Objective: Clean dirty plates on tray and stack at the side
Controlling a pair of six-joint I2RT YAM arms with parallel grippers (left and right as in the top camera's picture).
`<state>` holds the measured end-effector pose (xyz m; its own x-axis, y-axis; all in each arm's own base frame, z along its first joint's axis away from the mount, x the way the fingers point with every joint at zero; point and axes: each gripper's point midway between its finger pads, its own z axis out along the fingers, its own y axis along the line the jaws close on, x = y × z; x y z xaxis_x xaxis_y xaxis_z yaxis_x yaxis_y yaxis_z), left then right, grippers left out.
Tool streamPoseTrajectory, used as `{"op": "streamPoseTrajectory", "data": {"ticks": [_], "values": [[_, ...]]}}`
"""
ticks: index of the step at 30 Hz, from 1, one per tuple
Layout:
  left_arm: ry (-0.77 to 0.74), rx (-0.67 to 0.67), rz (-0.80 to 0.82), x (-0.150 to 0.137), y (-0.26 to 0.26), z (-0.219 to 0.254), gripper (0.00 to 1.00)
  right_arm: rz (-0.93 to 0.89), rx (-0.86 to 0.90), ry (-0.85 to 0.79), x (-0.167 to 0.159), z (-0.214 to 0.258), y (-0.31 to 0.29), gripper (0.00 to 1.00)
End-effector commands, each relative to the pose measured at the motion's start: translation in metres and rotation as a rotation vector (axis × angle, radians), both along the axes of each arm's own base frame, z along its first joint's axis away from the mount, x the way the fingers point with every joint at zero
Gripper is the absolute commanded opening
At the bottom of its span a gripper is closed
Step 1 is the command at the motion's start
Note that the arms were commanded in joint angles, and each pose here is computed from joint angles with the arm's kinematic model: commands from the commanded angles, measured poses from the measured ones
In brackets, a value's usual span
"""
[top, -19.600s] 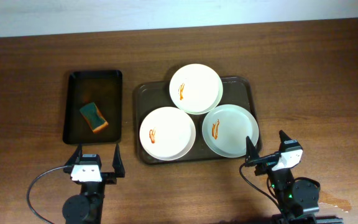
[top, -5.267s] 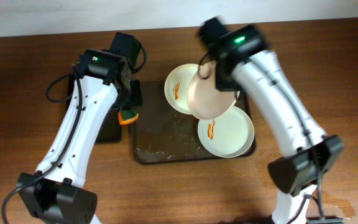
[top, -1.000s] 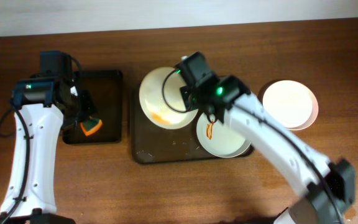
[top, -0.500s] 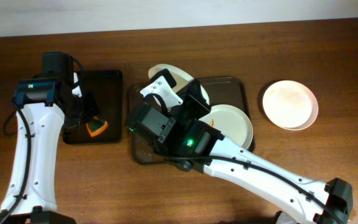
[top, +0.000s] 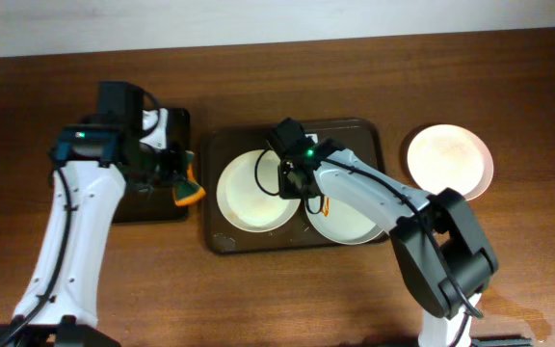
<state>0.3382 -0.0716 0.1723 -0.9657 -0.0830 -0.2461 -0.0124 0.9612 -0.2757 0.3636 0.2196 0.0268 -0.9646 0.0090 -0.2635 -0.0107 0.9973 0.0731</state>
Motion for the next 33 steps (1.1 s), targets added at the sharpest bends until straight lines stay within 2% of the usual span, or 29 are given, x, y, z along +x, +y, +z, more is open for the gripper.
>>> {"op": "streamPoseTrajectory", "data": {"ticks": [1, 5, 8, 13, 17, 21, 24, 28, 30, 33], "values": [[0.031, -0.021, -0.074, -0.009, -0.023, -0.028, 0.00, -0.007, 0.042, 0.051, -0.002, -0.025, 0.010, 0.04], [0.002, -0.055, -0.027, -0.005, -0.041, -0.069, 0.00, 0.003, 0.066, 0.095, -0.004, -0.050, 0.018, 0.04], [-0.057, -0.074, -0.033, 0.002, -0.046, -0.090, 0.00, 0.006, 0.078, 0.083, -0.001, -0.050, 0.021, 0.04], [-0.135, -0.102, -0.039, 0.012, -0.061, -0.100, 0.00, 0.007, 0.085, 0.079, 0.000, -0.050, 0.022, 0.04], [-0.096, -0.120, 0.022, 0.019, -0.064, -0.119, 0.00, 0.007, 0.085, 0.080, 0.000, -0.050, 0.022, 0.04], [-0.027, -0.084, 0.033, 0.019, -0.061, -0.156, 0.00, 0.007, 0.078, 0.089, -0.003, -0.050, 0.020, 0.04], [0.018, 0.008, 0.061, 0.014, -0.046, -0.179, 0.00, 0.011, 0.077, 0.089, -0.003, -0.050, 0.020, 0.04], [0.039, 0.337, 0.147, 0.003, 0.014, -0.187, 0.00, 0.015, 0.076, 0.088, -0.003, -0.050, 0.020, 0.04], [0.022, 0.383, 0.135, 0.005, 0.021, -0.183, 0.00, 0.018, 0.076, 0.087, -0.003, -0.050, 0.020, 0.04], [-0.052, 0.381, 0.137, 0.019, 0.021, -0.155, 0.00, 0.018, 0.076, 0.087, -0.003, -0.050, 0.020, 0.04]]}}
